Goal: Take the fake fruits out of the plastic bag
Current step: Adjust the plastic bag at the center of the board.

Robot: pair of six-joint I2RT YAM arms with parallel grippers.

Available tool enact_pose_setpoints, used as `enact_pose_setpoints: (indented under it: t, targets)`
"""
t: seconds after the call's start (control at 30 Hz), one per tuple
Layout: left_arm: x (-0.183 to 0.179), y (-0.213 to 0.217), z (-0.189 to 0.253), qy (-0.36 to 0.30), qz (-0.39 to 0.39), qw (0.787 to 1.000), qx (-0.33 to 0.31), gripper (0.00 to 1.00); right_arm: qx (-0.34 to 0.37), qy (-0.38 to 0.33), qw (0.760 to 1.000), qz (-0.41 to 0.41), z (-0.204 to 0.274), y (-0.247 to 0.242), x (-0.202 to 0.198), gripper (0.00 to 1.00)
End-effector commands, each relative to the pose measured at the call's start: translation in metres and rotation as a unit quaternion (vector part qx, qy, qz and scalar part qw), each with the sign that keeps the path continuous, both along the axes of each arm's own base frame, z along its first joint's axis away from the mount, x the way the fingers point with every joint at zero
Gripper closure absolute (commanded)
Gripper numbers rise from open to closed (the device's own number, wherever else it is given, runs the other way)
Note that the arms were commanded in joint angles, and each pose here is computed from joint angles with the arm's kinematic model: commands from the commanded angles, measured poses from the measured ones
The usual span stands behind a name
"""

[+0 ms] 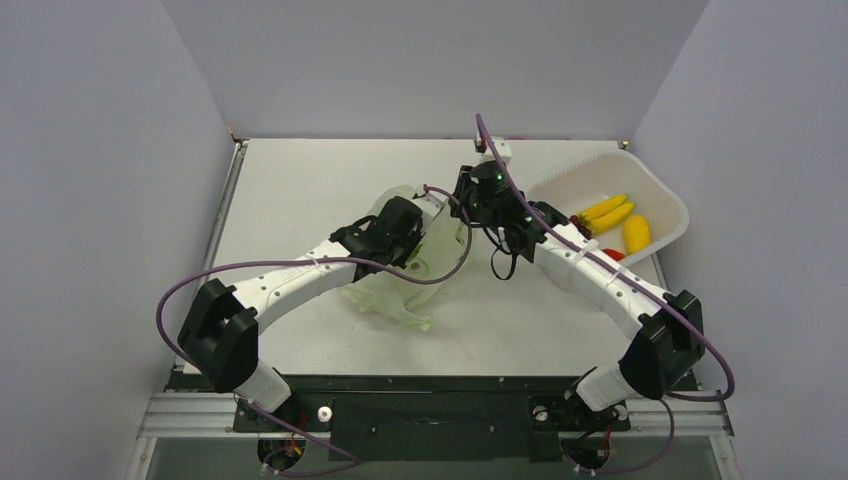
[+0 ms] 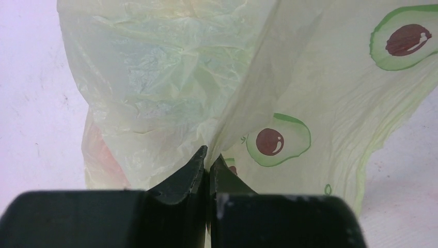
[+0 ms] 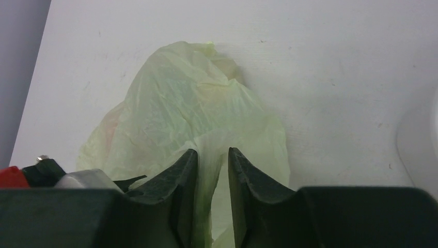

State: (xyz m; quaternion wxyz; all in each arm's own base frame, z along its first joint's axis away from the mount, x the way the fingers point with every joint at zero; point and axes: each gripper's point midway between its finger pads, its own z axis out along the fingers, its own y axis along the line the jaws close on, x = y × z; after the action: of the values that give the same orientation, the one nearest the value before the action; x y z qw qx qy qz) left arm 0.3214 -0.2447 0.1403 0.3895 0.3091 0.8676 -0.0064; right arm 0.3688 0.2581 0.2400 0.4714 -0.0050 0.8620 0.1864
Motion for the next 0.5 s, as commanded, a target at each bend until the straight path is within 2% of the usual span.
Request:
enact_pose_setpoints:
  t: [0.0,0.1,0.17,0.23,0.47]
  targets:
    - [0.01,-0.006,0.032,-0.03,0.0,0.998,-0.061,1.0,0.019,-0.012,0.999,-0.043,0.015,-0.035,-0.001,0.7]
    - [0.01,-0.008,0.034,-0.02,-0.009,0.997,-0.075,1.0,0.021,-0.01,0.998,-0.051,0.013,-0.051,-0.006,0.46]
    - [0.01,-0.009,0.035,-0.009,-0.006,0.996,-0.089,1.0,0.024,-0.02,0.998,-0.053,0.02,-0.06,-0.014,0.36]
    - [0.011,-0.01,0.037,-0.004,-0.006,0.995,-0.101,1.0,0.024,-0.022,0.998,-0.053,0.02,-0.067,-0.022,0.29]
    - [0.008,-0.011,0.044,0.0,-0.012,0.993,-0.117,1.0,0.022,-0.071,0.997,-0.033,0.025,-0.09,-0.056,0.19]
